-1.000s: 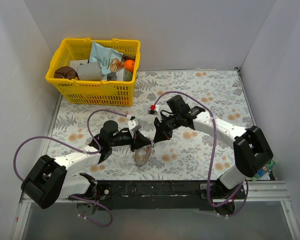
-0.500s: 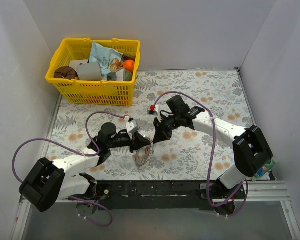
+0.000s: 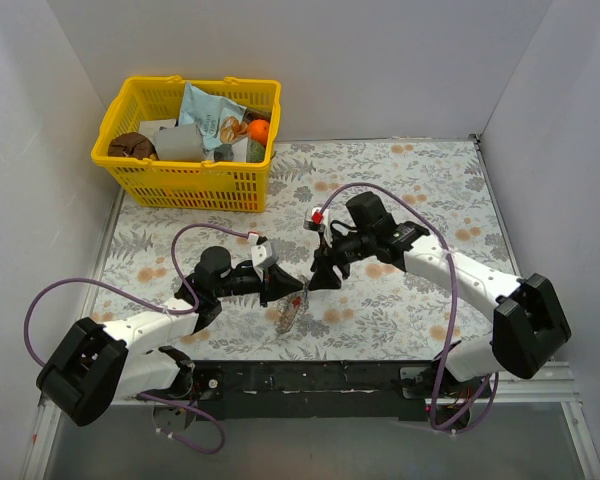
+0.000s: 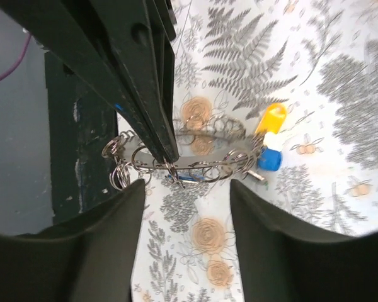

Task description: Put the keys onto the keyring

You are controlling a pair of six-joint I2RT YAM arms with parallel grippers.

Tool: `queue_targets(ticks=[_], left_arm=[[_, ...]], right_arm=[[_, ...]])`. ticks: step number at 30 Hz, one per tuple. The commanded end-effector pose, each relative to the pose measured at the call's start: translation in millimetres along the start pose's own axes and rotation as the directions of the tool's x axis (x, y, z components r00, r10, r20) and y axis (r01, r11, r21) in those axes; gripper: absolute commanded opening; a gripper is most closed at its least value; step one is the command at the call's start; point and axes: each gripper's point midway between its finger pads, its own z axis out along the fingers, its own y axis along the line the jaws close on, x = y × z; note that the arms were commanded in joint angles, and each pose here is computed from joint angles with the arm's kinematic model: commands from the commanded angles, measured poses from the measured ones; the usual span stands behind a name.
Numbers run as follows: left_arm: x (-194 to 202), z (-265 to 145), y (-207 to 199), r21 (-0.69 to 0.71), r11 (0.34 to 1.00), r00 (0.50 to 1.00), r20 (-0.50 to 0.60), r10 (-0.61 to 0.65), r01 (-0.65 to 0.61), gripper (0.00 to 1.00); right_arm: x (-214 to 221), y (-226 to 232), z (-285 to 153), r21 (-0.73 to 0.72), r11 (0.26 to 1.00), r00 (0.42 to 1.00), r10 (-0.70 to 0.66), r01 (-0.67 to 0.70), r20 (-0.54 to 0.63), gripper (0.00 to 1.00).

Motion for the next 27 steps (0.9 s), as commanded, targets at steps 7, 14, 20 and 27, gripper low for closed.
queue_targets(ticks=[7,14,20,27], left_arm=[[-27,0,-10,0.041,0.996,0.994,0.074,0.077,-0.08,0.0],[-29,0,-12,0.046,0.996,0.993,0.094,0.077,-0.082,0.0],[-26,2,-11,0.049,0.997,0.991,0.115,0.061,-0.067,0.0],[-22,3,-11,0.057,0.997,0.991,0.123,0.053,-0.06,0.0]], right_arm=[[-48,12,-36,0.132,0.974,0.956,-0.21,0.186,0.204,0.84],[-50,24,-47,0.096,0.968,0.927,-0.25,0.232,0.279,0.88],[-44,35,-49,0.026,0.962,0.902,-0.264,0.271,0.343,0.87],[-39,35,-48,0.026,0.952,0.891,-0.296,0.306,0.343,0.98]])
